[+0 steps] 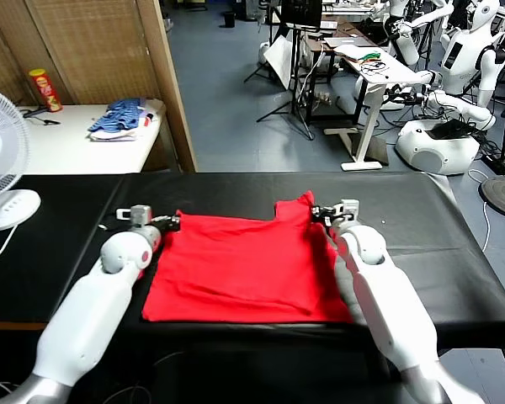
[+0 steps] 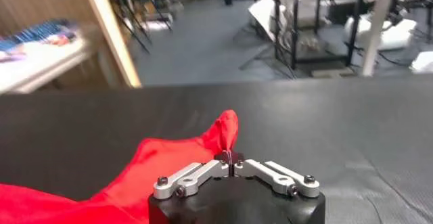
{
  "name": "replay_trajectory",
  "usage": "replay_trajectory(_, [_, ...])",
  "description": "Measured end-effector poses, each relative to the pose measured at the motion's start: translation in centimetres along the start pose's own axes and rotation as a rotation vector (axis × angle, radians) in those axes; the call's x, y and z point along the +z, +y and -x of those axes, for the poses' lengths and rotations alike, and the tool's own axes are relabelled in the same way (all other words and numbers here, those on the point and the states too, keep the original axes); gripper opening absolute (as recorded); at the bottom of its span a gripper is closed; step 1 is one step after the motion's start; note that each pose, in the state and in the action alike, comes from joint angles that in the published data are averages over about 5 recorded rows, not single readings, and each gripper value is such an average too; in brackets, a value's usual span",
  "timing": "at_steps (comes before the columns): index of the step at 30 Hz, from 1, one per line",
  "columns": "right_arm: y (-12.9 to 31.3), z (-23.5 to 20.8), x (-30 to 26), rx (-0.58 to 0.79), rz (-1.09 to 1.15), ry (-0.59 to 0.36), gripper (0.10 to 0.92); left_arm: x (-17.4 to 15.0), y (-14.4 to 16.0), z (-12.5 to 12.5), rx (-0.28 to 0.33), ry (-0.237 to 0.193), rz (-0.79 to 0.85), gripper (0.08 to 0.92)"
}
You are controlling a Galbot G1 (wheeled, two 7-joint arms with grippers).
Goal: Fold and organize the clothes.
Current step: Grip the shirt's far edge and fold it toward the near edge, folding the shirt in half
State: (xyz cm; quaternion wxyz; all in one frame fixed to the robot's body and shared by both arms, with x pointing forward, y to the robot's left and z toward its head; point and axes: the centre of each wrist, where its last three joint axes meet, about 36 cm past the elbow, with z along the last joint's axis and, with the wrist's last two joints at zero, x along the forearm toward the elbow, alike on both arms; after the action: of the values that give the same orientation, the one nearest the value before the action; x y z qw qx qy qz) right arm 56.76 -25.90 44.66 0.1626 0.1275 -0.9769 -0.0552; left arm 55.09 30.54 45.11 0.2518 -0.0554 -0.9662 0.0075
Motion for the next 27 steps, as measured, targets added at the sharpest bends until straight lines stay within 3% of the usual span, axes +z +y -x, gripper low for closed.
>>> replay_trajectory(7, [-0.4,-4.6,-0.2,0.004,-0.038,0.032,0.122,0.0,0.1,-4.4,0.03,-0.031,0.012,0.127])
replay_trajectory(16, [1.6,-9.8,1.0,0.004,-0.054,0.187,0.122,1.9,-0.6,-10.4,0.034,-0.025,0.102,0.127])
replay_trajectory(27, [3.8,-14.7,3.3,0.022,-0.097,0.229,0.122,4.9,-2.2,-14.6,0.045,0.004,0.165,0.127])
